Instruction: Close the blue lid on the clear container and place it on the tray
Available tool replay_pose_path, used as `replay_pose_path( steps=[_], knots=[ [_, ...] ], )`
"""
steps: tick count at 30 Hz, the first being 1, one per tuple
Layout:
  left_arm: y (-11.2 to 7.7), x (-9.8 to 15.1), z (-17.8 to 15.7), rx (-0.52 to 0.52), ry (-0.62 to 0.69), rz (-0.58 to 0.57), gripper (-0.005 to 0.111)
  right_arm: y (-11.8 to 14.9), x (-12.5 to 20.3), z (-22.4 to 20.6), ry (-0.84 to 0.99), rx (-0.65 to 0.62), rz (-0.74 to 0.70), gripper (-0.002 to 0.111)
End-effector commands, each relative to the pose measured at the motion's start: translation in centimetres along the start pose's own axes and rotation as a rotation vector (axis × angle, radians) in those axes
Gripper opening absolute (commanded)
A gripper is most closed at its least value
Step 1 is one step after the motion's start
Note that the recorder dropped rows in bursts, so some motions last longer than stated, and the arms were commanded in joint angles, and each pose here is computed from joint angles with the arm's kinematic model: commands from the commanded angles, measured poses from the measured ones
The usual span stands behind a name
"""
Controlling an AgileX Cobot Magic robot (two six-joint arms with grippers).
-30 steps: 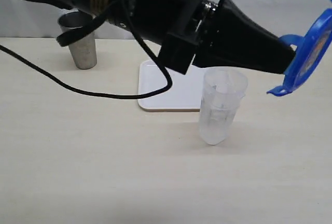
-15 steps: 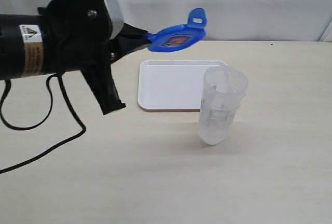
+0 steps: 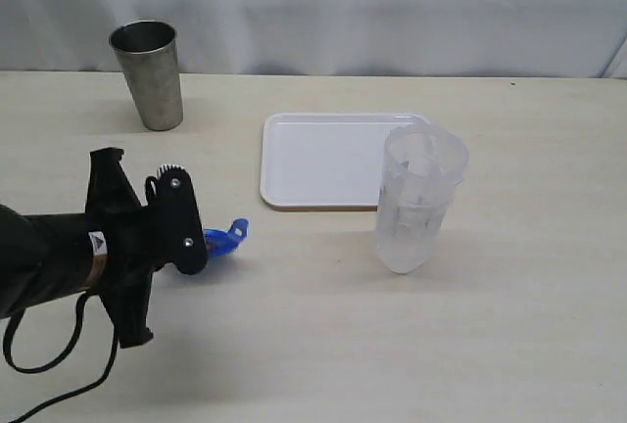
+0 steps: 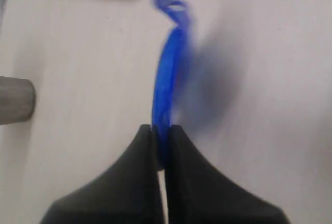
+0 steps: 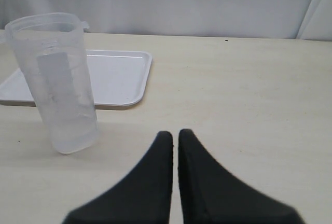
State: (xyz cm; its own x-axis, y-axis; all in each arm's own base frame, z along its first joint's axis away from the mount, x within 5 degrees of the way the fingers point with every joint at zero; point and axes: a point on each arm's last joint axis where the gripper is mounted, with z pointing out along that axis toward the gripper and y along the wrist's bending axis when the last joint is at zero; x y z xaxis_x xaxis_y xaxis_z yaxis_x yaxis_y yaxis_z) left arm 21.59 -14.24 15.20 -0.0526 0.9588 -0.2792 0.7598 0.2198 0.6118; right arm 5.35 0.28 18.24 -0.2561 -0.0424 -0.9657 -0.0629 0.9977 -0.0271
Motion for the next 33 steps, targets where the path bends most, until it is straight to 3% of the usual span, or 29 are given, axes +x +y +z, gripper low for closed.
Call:
replay_pose_path(
  steps=[1,5,17,19,26,30,33],
  knots=[
    [-1.7,0.5,2.0,0.086,0.057,-0.074,0.000,0.0,0.0,0.0,-0.002,0.003,0.006,0.004],
    [-3.6,0.4,2.3,0.229,0.013,-0.070,0.000,0.0,0.0,0.0,-0.002,0.003,0.006,0.004],
    [-4.5,-0.1,2.1,0.322,-0.041,-0.084,0.002,0.0,0.0,0.0,-0.002,0.003,0.006,0.004],
    [-4.5,-0.1,2.1,0.322,-0.041,-0.084,0.010,0.0,0.0,0.0,-0.002,0.003,0.006,0.004],
    [-4.4,0.0,2.1,0.312,-0.032,-0.093,0.058,0.0,0.0,0.0,-0.002,0.003,0.006,0.004],
    [-3.1,-0.1,1.3,0.226,-0.028,-0.154,0.060,0.0,0.0,0.0,-0.002,0.003,0.006,0.004],
    [-1.6,-0.8,-0.2,0.165,-0.081,-0.319,0.060,0.0,0.0,0.0,-0.002,0.003,0.006,0.004]
  ],
)
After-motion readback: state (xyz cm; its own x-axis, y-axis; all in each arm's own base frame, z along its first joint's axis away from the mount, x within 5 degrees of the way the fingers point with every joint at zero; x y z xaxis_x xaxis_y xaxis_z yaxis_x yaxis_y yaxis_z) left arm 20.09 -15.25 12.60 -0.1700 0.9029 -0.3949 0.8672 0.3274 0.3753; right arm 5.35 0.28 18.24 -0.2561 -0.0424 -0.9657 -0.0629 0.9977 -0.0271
